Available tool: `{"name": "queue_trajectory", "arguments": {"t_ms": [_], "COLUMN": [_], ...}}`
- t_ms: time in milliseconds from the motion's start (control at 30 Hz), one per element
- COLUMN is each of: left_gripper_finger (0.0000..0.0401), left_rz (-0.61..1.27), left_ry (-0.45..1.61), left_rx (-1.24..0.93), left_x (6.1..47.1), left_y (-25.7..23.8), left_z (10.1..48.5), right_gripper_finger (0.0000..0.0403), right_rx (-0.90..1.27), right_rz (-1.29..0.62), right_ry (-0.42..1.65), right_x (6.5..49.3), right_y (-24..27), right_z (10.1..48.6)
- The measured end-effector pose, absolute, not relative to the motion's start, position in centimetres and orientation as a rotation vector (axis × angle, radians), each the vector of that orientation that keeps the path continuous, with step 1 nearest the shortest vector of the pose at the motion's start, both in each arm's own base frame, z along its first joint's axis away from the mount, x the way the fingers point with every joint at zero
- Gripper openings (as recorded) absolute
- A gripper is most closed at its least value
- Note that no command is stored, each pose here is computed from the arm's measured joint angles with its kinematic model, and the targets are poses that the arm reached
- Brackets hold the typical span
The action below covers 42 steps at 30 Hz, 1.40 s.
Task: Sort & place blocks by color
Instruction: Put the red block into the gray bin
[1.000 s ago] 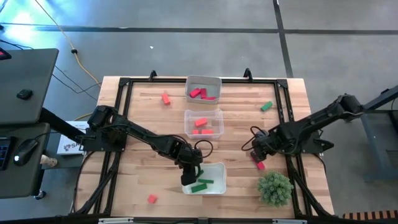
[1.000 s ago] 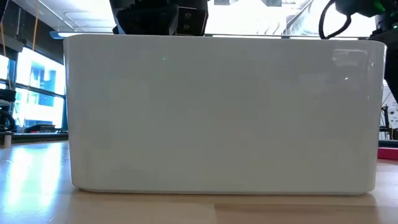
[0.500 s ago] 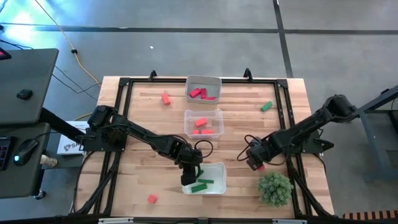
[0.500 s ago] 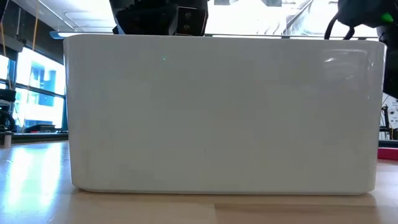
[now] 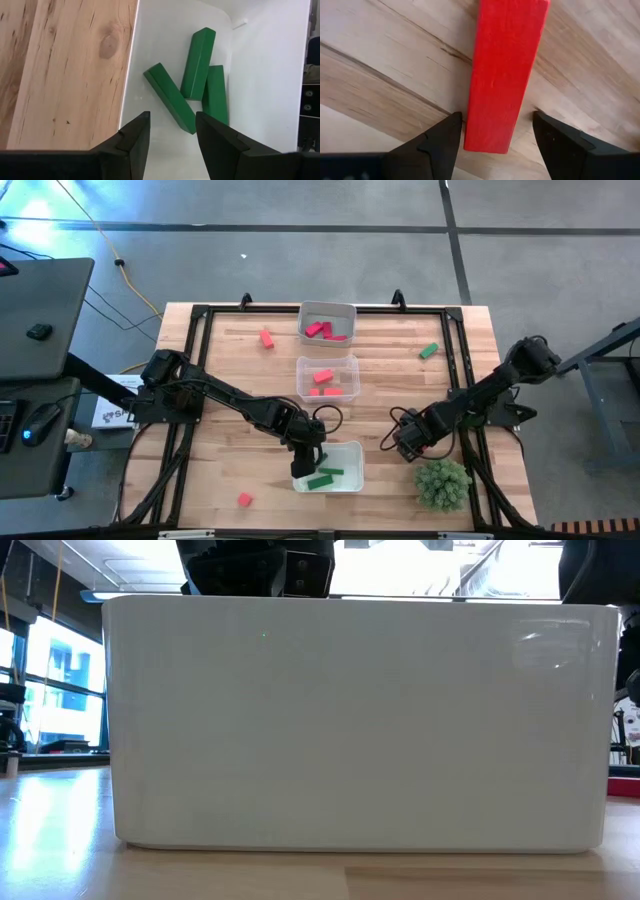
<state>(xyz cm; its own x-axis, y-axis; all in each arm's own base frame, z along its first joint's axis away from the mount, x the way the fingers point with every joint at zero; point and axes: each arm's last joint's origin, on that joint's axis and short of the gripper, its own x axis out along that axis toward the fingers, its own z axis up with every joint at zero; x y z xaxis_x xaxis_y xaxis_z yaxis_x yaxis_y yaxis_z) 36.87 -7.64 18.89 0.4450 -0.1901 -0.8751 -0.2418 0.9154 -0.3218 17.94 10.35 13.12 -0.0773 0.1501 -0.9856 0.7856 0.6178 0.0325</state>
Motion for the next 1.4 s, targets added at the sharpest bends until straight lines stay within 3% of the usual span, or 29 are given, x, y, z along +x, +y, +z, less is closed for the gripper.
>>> {"name": "queue_trajectory", "arguments": {"t_ms": [133, 400, 867, 1400], "left_gripper_finger": [0.0148, 0.0148, 0.0148, 0.0148], "left_rz": [0.019, -0.007, -0.009, -0.012], "left_ry": [1.124, 1.134, 1.130, 0.972], "left_rx": [-0.444, -0.459, -0.460, -0.500], "left_x": [36.9, 36.8, 36.8, 36.3], "left_y": [-7.7, -7.8, -7.8, -5.7], "left_z": [18.9, 18.9, 19.0, 23.2], "right_gripper_finger": [0.0214, 0.0100, 0.0097, 0.0097], "right_rx": [0.808, 0.812, 0.794, 0.604], "right_rz": [-0.639, -0.621, -0.524, -0.507], "right_ry": [1.586, 1.590, 1.515, 1.344], "right_x": [17.9, 18.1, 20.5, 24.1], "right_y": [10.4, 10.6, 11.7, 10.0], "right_z": [13.1, 13.3, 16.5, 23.3]}}
